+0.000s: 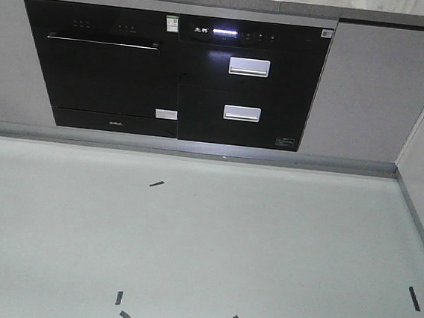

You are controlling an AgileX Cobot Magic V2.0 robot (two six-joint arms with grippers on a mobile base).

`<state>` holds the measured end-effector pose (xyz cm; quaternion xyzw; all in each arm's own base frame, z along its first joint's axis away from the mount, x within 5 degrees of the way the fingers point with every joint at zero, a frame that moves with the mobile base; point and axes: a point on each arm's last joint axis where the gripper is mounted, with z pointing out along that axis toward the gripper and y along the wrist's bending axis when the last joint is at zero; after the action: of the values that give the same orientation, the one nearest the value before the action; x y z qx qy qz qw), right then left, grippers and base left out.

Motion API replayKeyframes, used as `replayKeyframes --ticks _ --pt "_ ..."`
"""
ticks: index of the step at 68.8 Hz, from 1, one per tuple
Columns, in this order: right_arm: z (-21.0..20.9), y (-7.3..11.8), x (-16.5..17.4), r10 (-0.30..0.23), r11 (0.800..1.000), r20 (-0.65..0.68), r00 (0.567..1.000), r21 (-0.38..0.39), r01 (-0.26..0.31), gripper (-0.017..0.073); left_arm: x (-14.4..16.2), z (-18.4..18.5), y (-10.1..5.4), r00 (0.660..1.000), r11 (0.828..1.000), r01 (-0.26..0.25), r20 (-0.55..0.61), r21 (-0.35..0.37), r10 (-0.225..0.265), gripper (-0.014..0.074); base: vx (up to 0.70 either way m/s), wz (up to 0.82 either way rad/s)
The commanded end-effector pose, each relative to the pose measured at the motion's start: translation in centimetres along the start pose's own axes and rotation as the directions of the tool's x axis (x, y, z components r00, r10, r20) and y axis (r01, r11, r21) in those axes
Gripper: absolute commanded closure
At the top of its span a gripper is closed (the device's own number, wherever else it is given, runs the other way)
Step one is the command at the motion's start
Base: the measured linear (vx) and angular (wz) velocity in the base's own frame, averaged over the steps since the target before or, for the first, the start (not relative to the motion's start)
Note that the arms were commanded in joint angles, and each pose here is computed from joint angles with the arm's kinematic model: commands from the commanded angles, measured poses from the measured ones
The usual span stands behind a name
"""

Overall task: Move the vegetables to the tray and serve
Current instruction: 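Drive the base forward toward the grey kitchen counter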

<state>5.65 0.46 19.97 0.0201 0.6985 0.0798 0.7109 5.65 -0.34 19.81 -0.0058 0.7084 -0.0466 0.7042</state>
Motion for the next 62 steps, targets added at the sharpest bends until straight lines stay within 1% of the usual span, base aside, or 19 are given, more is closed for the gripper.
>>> replayKeyframes --ticks 1,62 --pt "-0.03 0.03 -0.29 -0.009 1.000 0.070 0.998 -0.006 0.009 0.0561 0.12 -0.02 0.05 0.998 1.000 0.010 0.065 0.000 -0.010 0.0599 0.09 0.01" --pt "-0.03 0.04 -0.30 -0.009 1.000 0.071 0.997 -0.006 0.009 0.0561 0.12 -0.02 0.05 0.998 1.000 0.010 0.065 0.000 -0.010 0.0599 0.11 0.00"
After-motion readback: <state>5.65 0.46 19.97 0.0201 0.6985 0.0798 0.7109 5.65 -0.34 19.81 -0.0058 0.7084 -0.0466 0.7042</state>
